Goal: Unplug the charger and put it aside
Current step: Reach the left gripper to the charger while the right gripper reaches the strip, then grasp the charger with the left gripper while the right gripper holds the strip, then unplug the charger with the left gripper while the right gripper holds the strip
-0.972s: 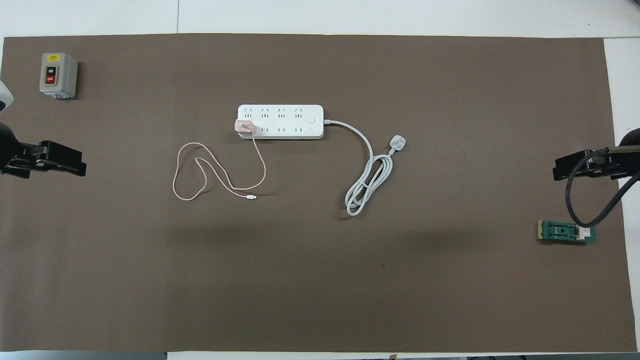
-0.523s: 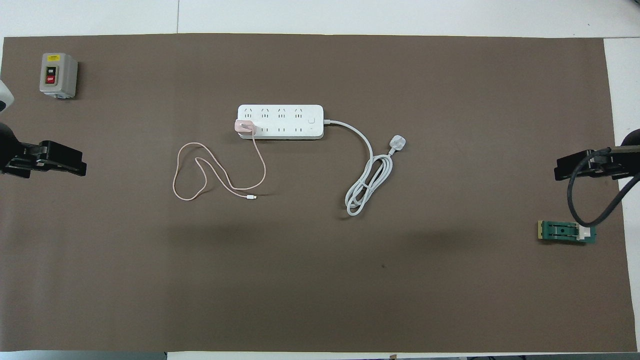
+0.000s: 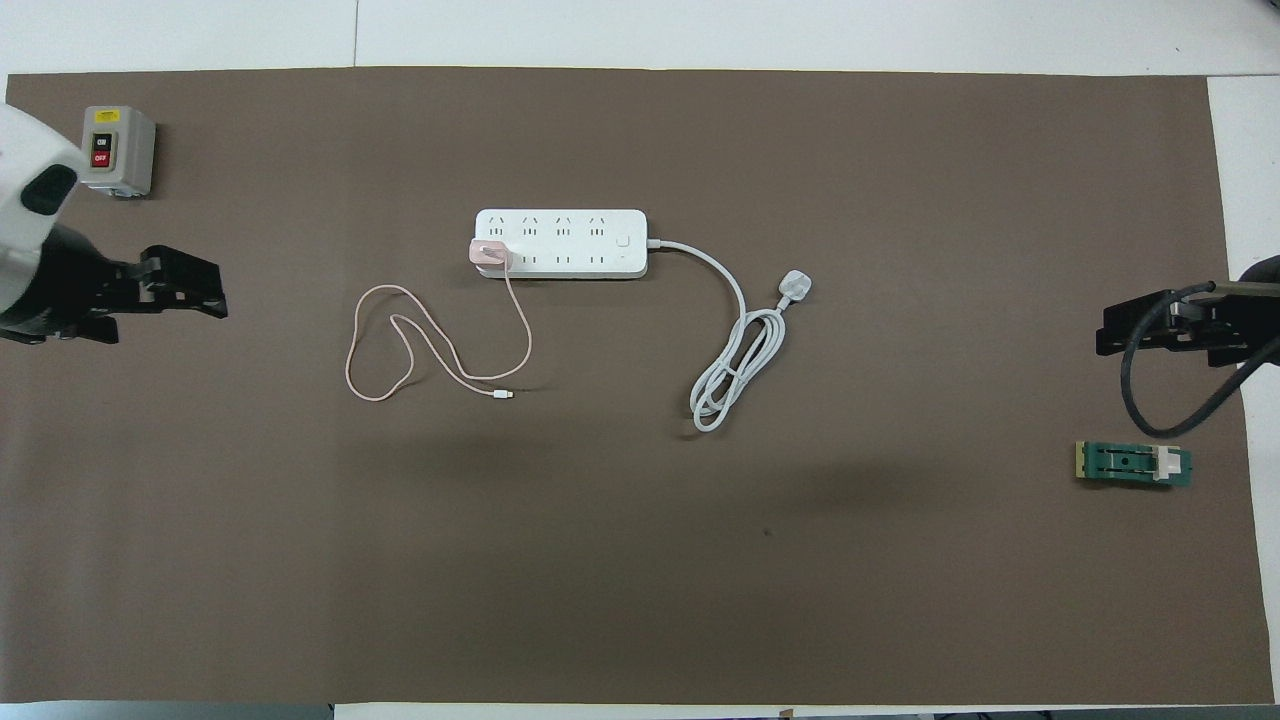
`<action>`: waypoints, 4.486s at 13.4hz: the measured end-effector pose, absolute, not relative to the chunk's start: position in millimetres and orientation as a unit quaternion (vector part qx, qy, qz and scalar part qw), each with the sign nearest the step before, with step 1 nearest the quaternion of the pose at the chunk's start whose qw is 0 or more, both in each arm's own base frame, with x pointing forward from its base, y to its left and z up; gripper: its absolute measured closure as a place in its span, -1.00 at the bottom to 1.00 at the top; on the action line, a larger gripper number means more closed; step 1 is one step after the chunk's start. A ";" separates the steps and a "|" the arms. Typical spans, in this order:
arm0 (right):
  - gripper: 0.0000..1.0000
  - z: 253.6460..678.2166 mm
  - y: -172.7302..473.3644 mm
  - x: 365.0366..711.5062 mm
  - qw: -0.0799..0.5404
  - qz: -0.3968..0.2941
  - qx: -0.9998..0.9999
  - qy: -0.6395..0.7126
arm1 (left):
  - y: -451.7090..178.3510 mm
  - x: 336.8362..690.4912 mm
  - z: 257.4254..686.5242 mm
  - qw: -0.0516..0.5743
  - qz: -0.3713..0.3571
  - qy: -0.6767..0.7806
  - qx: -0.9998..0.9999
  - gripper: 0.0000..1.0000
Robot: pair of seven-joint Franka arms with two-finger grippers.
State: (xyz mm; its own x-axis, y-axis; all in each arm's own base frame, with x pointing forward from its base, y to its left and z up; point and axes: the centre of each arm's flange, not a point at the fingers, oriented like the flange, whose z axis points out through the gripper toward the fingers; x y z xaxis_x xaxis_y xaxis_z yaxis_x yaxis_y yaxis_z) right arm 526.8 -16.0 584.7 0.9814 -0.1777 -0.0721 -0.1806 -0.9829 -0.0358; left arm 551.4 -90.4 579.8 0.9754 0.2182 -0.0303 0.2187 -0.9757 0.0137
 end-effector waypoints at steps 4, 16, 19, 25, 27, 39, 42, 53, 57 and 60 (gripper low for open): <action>-1.00 546.9 33.4 541.3 0.096 0.076 -0.964 0.235 | -147.3 571.2 548.2 0.039 -0.001 0.317 0.948 -1.00; -1.00 339.5 221.8 646.6 0.289 0.301 -0.659 0.626 | -247.8 637.6 410.4 0.015 -0.021 0.661 0.750 -1.00; -1.00 306.3 244.6 668.0 0.306 0.330 -0.632 0.630 | -257.9 640.3 388.1 0.014 -0.023 0.670 0.742 -1.00; -1.00 253.7 293.3 701.4 0.325 0.323 -0.632 0.625 | -290.6 633.6 341.6 -0.005 -0.023 0.662 0.749 -1.00; -1.00 242.3 298.5 706.8 0.328 0.315 -0.632 0.627 | -292.9 634.9 335.4 -0.003 -0.020 0.661 0.750 -1.00; -1.00 237.3 302.3 709.3 0.338 0.326 -0.619 0.629 | -284.9 643.3 339.0 0.010 -0.008 0.666 0.746 -1.00; -1.00 237.5 303.8 707.9 0.339 0.339 -0.613 0.627 | -284.7 643.5 338.7 0.010 -0.007 0.666 0.746 -1.00; -1.00 230.5 313.0 702.7 0.348 0.324 -0.646 0.598 | -284.3 644.1 335.0 0.006 -0.002 0.663 0.748 -1.00; -1.00 215.3 301.8 704.5 0.340 0.315 -0.649 0.603 | -284.5 644.5 335.3 0.008 -0.001 0.663 0.748 -1.00; -0.89 215.0 301.6 704.4 0.341 0.313 -0.648 0.606 | -284.6 644.8 335.6 0.010 0.000 0.663 0.748 -0.99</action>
